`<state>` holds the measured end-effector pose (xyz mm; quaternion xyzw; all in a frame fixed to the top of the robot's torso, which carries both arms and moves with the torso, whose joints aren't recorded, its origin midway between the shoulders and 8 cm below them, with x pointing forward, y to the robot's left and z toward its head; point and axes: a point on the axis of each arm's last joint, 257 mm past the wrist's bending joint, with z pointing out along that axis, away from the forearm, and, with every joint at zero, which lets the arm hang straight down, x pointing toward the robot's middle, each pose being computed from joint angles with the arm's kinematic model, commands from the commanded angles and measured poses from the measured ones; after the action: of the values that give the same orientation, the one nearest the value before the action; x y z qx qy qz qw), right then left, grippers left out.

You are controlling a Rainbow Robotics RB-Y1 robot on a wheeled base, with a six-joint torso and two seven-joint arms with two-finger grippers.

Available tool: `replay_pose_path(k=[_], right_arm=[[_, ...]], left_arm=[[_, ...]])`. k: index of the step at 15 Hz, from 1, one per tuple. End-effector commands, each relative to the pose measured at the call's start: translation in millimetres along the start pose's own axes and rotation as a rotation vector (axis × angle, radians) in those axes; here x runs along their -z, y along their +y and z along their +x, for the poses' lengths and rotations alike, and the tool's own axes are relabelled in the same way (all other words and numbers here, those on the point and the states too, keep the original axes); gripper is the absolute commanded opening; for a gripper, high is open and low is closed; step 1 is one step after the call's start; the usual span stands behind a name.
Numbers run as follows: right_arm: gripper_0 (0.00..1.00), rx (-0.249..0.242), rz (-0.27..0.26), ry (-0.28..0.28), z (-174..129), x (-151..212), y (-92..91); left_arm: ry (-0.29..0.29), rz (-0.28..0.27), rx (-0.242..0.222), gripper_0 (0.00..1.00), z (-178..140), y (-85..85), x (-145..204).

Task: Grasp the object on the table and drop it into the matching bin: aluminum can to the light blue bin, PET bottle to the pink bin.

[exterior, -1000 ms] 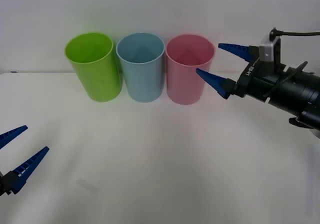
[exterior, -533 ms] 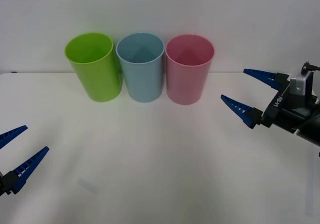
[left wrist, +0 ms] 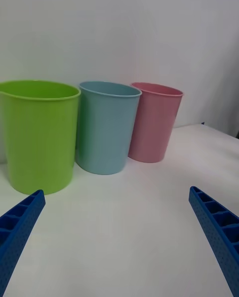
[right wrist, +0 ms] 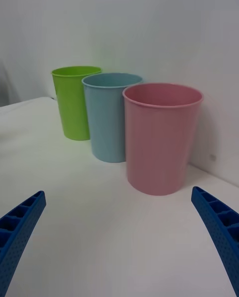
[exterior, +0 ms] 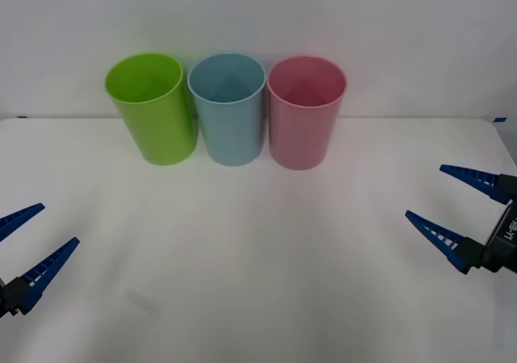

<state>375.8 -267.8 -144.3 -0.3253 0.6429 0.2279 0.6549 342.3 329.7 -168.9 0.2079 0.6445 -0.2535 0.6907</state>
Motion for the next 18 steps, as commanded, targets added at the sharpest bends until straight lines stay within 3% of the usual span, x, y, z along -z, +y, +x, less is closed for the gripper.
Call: replay_pose_path(k=[1,10,18], right_arm=[[1.0,0.014,0.025,0.019,17.3,33.4,-0.7],[1.0,-0.044,0.077,0.044,65.5,86.7,10.4],[1.0,-0.035,0.072,0.029,63.2,87.5,14.3]], left_arm=[[0.0,0.0,0.0,1.0,0.0,0.0,0.0],[0.0,0.0,0.0,1.0,0.0,0.0,0.0],[0.0,0.0,0.0,1.0,0.0,0.0,0.0]])
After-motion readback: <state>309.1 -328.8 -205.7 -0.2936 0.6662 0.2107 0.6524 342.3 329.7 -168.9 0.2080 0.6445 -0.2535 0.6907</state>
